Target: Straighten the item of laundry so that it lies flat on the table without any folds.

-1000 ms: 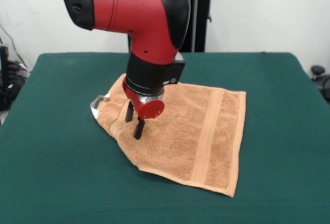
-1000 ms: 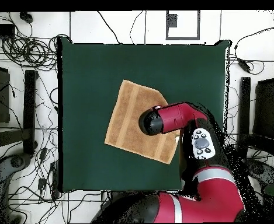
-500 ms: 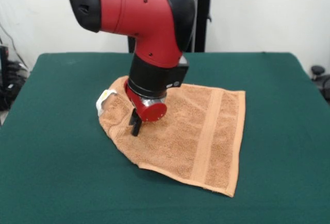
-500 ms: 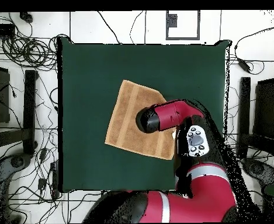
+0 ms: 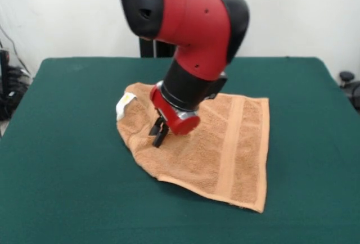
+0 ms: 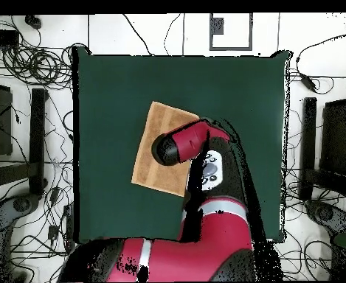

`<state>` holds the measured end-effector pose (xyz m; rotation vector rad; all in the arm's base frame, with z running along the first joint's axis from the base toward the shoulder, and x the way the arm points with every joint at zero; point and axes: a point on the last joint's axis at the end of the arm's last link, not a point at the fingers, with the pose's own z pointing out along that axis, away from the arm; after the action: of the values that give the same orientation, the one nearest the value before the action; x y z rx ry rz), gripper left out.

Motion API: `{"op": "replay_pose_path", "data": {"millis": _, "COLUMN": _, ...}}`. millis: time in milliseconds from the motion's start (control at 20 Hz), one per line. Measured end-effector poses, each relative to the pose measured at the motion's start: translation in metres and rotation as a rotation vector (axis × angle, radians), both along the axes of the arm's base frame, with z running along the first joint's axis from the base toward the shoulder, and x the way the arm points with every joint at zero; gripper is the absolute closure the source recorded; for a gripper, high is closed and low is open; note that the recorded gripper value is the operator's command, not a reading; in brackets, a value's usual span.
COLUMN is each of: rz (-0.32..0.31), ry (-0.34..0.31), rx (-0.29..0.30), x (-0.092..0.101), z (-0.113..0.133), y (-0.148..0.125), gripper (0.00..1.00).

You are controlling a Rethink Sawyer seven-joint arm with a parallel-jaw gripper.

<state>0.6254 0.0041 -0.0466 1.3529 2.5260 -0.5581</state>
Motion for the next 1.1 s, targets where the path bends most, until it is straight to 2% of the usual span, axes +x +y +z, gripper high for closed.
{"op": "replay_pose_path", "data": {"millis": 450, "rz": -0.007, "ry": -0.001, "rx": -0.006, "x": 0.001, "z": 0.0, "y": 0.008, "gripper": 1.0}}
{"op": "replay_pose_path", "data": {"millis": 600, "rz": 0.042, "ry": 0.011, "rx": -0.071, "x": 0.0, "z": -0.001, "y": 0.014, "gripper": 1.0}}
{"op": "replay_pose_path", "data": {"millis": 650, "rz": 0.074, "ry": 0.023, "rx": -0.114, "x": -0.002, "z": -0.002, "y": 0.019, "gripper": 1.0}}
{"op": "replay_pose_path", "data": {"millis": 700, "rz": 0.131, "ry": 0.047, "rx": -0.19, "x": -0.004, "z": -0.003, "y": 0.031, "gripper": 1.0}}
{"op": "replay_pose_path", "data": {"millis": 750, "rz": 0.163, "ry": 0.063, "rx": -0.237, "x": -0.007, "z": -0.003, "y": 0.04, "gripper": 1.0}}
{"op": "replay_pose_path", "data": {"millis": 900, "rz": 0.213, "ry": 0.104, "rx": -0.328, "x": -0.015, "z": -0.003, "y": 0.069, "gripper": 1.0}}
{"op": "replay_pose_path", "data": {"millis": 1000, "rz": 0.23, "ry": 0.123, "rx": -0.357, "x": -0.021, "z": -0.004, "y": 0.086, "gripper": 1.0}}
{"op": "replay_pose_path", "data": {"millis": 1100, "rz": 0.235, "ry": 0.134, "rx": -0.358, "x": -0.027, "z": -0.005, "y": 0.104, "gripper": 1.0}}
